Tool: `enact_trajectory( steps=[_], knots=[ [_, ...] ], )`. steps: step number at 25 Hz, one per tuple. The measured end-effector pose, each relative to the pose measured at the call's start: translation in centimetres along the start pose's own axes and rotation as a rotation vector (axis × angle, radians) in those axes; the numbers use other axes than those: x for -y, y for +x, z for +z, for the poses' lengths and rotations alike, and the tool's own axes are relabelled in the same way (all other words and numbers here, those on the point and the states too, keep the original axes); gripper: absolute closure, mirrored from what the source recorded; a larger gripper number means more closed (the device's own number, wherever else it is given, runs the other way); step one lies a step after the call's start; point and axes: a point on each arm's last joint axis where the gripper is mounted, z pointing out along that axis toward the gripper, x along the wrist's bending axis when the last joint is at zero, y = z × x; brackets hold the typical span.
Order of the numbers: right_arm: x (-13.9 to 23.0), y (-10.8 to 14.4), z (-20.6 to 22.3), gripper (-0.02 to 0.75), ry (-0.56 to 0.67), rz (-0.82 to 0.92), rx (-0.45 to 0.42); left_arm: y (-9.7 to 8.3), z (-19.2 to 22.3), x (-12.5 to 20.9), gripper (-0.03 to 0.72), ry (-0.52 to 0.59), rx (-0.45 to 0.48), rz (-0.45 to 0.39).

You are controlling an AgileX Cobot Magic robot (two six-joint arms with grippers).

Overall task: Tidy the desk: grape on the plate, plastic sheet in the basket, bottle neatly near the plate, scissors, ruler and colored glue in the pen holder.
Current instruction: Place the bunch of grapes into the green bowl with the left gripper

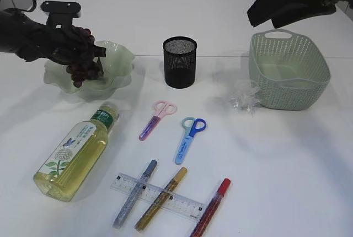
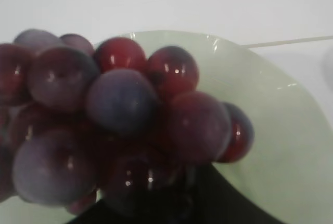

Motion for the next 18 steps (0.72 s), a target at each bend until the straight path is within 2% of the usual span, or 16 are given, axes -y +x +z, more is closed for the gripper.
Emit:
enact_trajectory(
  steps=[6,14,18],
  knots=[
    [0.00,0.00,0.00,0.283,0.000,0.010,0.000,-0.22,0.57,0.31,0.543,-0.024,0.026,0.004],
    [-0.01,-0.01,0.00,0.283,-0.001,0.051,0.001,-0.30,0.68,0.33,0.285,-0.035,0.036,0.012],
    [-0.01,-0.01,0.00,0.283,-0.001,0.051,0.001,-0.06,0.68,0.50,0.208,0.002,0.008,0.004]
  ],
)
